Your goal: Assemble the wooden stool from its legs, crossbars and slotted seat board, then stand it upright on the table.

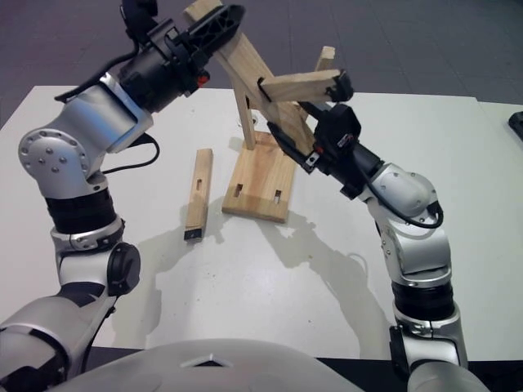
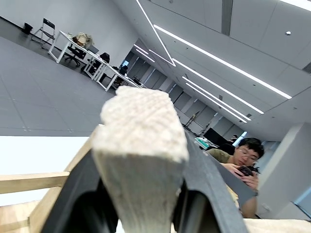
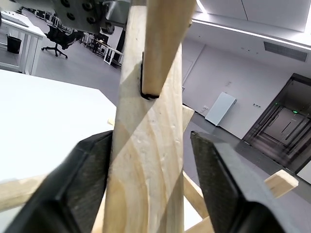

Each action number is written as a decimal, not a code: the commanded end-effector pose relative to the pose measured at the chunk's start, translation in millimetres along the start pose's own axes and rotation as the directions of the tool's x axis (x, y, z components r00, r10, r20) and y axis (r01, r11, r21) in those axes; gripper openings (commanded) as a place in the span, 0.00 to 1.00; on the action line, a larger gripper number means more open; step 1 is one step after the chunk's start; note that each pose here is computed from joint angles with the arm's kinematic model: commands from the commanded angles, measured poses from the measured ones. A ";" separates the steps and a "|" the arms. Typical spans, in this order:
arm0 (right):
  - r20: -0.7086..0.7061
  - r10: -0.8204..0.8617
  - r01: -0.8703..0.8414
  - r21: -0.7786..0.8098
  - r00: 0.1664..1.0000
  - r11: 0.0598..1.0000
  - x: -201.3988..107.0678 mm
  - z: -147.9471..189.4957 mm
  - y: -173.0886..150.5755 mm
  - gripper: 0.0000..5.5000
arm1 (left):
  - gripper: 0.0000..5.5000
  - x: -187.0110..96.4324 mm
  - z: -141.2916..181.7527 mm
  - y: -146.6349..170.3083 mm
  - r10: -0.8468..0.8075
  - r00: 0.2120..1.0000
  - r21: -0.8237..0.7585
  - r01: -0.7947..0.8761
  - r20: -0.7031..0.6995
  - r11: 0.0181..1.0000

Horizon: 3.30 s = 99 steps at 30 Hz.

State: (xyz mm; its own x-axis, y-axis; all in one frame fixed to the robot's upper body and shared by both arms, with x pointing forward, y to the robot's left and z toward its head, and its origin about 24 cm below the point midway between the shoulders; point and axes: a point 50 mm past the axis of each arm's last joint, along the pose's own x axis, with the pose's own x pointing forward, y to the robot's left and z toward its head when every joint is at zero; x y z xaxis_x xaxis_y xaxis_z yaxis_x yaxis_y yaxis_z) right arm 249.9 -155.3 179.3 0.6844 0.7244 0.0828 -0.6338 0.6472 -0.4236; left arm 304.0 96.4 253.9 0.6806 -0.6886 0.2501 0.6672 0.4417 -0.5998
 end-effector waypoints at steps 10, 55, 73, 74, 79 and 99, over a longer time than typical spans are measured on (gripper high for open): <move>-0.429 0.206 -0.001 0.432 0.879 0.902 -61.2 -87.0 31.6 0.91 | 0.19 -49.6 11.3 34.2 0.280 0.951 0.030 -0.286 0.131 0.958; -0.605 -0.240 0.538 0.374 0.759 0.756 -23.8 -117.0 42.9 0.98 | 0.19 -50.8 -47.7 28.5 0.558 0.823 0.232 -0.565 0.104 0.791; -0.645 -0.170 0.512 0.390 0.745 0.766 -18.8 -120.3 56.3 0.98 | 0.19 -49.0 -55.9 31.1 0.611 0.777 0.378 -0.616 0.150 0.691; -0.647 -0.179 0.520 0.386 0.741 0.762 -18.8 -120.6 55.3 0.98 | 0.19 -49.2 -54.9 30.9 0.609 0.777 0.380 -0.618 0.161 0.688; -0.664 -0.190 0.542 0.376 0.723 0.751 -18.7 -123.9 54.1 0.98 | 0.19 -48.1 -49.6 28.0 0.590 0.784 0.364 -0.616 0.194 0.699; -0.694 -0.207 0.579 0.356 0.689 0.734 -15.4 -127.7 56.9 0.98 | 0.19 -52.3 -47.5 21.3 0.584 0.781 0.332 -0.623 0.221 0.708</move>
State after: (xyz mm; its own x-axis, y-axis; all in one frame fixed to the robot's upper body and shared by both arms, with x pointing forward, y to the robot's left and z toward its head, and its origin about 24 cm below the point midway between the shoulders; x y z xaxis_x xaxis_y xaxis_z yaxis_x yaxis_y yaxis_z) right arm 251.9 -154.0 49.9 0.8766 0.2467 -0.4131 -0.2339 0.9688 0.0821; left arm 270.3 118.5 192.5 0.9903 -0.1378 0.0172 0.1358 0.9357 -0.3256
